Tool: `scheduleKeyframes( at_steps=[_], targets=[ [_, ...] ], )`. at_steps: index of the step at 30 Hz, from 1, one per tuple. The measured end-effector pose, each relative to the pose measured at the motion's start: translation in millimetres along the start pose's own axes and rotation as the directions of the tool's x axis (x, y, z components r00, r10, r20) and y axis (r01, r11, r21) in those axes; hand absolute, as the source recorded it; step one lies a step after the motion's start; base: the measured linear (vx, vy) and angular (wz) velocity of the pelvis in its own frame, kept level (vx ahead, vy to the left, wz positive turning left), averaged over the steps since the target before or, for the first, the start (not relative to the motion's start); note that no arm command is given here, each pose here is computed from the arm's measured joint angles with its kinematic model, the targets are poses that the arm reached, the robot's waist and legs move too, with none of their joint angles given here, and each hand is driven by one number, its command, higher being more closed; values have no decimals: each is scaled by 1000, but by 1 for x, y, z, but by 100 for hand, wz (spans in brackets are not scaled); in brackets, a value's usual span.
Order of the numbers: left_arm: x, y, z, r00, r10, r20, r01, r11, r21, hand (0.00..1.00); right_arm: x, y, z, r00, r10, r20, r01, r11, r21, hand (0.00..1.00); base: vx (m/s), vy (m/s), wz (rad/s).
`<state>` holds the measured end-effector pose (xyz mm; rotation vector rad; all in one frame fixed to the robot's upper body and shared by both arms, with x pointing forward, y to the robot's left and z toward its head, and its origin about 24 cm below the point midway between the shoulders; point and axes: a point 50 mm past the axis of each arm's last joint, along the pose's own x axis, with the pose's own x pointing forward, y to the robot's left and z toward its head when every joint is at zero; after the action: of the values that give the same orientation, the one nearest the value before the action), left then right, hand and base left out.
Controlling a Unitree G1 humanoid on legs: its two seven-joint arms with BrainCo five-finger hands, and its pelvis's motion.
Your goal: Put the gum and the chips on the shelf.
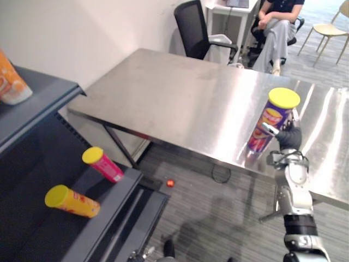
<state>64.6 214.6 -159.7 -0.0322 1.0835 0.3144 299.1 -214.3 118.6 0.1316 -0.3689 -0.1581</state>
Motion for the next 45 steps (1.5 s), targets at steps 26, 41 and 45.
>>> scheduleKeyframes(
  at_steps=[26, 41, 45],
  targets=[
    [-1, 5, -2, 1000, 5, -5, -5, 1000, 11, 0, 0, 4, 0, 999, 28, -20, -28, 999, -18, 100, 0, 0, 0],
    [-3, 15, -7, 999, 46, -17, -45, 999, 8, 0, 1, -9, 67, 954, -98, 284, 83, 995, 64, 100, 0, 0, 0],
    [-3, 15, -7, 999, 48, -18, -48, 999, 8, 0, 0, -8, 72, 947, -93, 306, 72, 994, 80, 100, 0, 0, 0]
  ],
)
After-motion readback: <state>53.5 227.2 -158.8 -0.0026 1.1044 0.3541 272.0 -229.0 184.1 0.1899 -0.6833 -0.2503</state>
